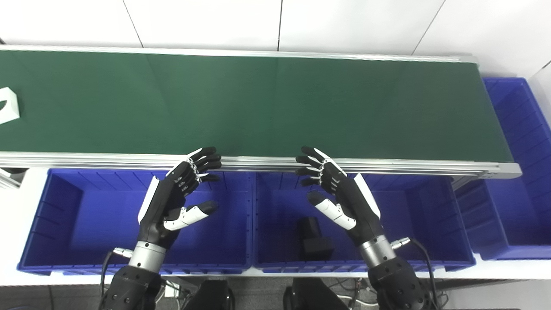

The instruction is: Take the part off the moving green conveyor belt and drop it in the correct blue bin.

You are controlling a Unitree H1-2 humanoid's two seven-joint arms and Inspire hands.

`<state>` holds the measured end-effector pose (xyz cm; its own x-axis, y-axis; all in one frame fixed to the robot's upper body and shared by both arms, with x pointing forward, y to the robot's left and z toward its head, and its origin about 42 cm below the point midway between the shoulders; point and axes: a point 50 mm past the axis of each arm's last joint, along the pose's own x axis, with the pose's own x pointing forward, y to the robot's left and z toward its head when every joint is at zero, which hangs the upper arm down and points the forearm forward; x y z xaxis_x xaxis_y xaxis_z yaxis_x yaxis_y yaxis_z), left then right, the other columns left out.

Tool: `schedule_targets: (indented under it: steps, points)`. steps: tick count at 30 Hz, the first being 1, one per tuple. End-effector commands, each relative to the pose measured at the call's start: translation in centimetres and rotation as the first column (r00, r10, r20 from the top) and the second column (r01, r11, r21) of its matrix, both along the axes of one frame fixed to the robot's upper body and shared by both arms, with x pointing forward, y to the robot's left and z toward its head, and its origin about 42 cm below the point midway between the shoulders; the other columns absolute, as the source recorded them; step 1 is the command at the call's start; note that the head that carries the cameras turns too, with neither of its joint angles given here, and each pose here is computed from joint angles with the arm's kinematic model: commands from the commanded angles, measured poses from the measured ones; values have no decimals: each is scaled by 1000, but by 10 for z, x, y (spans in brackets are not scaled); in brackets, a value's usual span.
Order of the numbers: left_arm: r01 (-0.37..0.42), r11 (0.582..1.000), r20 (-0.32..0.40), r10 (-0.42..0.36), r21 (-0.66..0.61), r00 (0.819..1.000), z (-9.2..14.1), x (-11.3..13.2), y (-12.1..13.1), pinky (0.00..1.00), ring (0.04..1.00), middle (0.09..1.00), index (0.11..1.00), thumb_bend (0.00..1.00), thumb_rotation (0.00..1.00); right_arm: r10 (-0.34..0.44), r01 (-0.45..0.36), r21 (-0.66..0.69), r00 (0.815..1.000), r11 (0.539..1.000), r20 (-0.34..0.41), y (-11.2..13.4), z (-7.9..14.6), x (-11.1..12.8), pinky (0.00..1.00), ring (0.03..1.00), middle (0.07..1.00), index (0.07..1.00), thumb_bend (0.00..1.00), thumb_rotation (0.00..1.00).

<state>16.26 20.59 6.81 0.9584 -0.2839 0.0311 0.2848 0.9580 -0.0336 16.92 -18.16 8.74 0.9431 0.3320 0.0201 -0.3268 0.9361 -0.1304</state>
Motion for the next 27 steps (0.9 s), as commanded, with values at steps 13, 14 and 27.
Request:
schedule_targets:
  steps: [13, 14, 27]
  points:
    - [4, 1000, 46, -4, -5, 999, 6, 4, -1, 664, 768, 787, 807, 933, 502, 3, -4, 23, 999, 1000, 35, 1, 7, 3, 671, 761, 839, 888, 641, 736]
    - [4, 1000, 46, -4, -4, 999, 6, 4, -1, 664, 767, 787, 807, 933, 501, 3, -4, 23, 999, 1000, 34, 1, 7, 3, 670, 761, 838, 888, 640, 736]
    - [8, 1000, 34, -7, -4, 999, 1, 3, -7, 668, 769, 784, 795, 945, 489, 1, -2, 32, 999, 999, 43, -2, 3, 3, 659, 748, 832, 880, 619, 719]
